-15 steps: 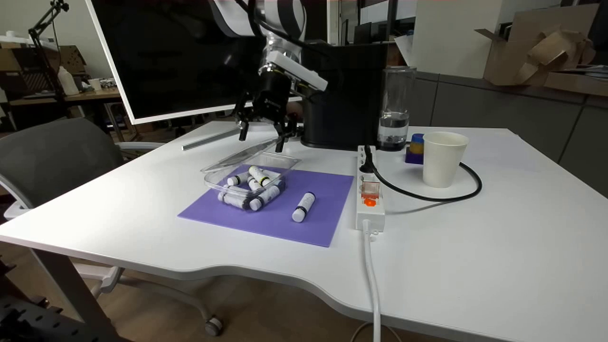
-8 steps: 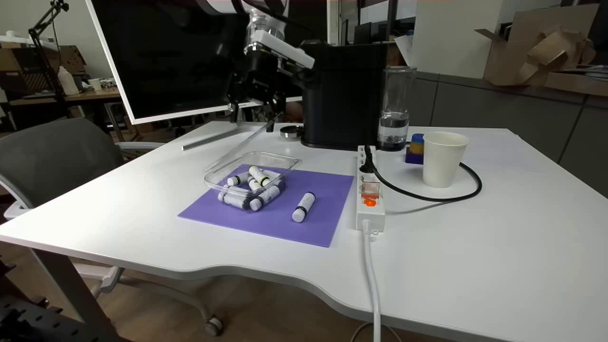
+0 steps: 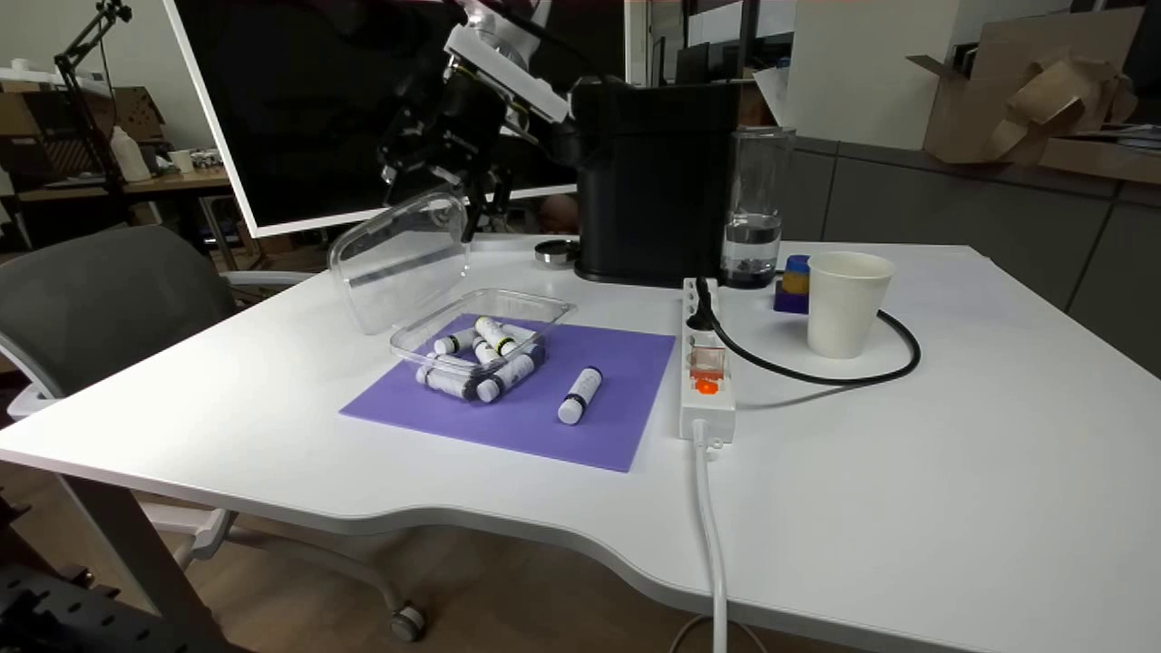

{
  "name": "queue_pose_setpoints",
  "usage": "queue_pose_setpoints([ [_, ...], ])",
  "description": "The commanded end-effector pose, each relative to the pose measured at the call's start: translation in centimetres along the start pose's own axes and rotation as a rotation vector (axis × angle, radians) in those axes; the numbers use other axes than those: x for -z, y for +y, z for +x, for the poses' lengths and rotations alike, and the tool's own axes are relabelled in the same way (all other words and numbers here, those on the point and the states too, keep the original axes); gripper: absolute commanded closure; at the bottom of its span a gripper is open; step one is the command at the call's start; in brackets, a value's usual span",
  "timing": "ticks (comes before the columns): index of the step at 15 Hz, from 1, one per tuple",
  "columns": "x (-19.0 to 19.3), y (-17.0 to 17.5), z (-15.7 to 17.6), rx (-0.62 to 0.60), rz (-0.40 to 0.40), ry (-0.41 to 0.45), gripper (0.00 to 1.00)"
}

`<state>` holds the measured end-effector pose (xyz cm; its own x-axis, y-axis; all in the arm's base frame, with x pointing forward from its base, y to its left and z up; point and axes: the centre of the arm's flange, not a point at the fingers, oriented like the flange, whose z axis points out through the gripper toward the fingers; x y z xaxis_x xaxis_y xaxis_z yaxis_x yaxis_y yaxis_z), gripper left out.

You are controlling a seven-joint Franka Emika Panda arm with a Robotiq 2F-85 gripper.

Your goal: Open the lid of the clear container

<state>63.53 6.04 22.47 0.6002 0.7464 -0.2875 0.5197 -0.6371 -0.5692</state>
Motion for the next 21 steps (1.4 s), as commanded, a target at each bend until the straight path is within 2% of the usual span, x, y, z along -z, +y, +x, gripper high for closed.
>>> queue_pose_setpoints([
  [1,0.6,-0.9,0.7,-0.055,-0.030,0.111,0.00],
  [8,1.4,-2.4,2.4,0.003,-0.305,0.358,0.00],
  [13,2.6,-5.3,2.1,-0.002,-0.319,0.389,0.00],
  [15,3.4,-6.2,1.5,-0.015,-0.351,0.406,0.00],
  [19,5.0,-9.1,-0.1,0.029,-0.476,0.465,0.00],
  [21,5.8,-10.5,-0.9,-0.020,-0.490,0.470,0.00],
])
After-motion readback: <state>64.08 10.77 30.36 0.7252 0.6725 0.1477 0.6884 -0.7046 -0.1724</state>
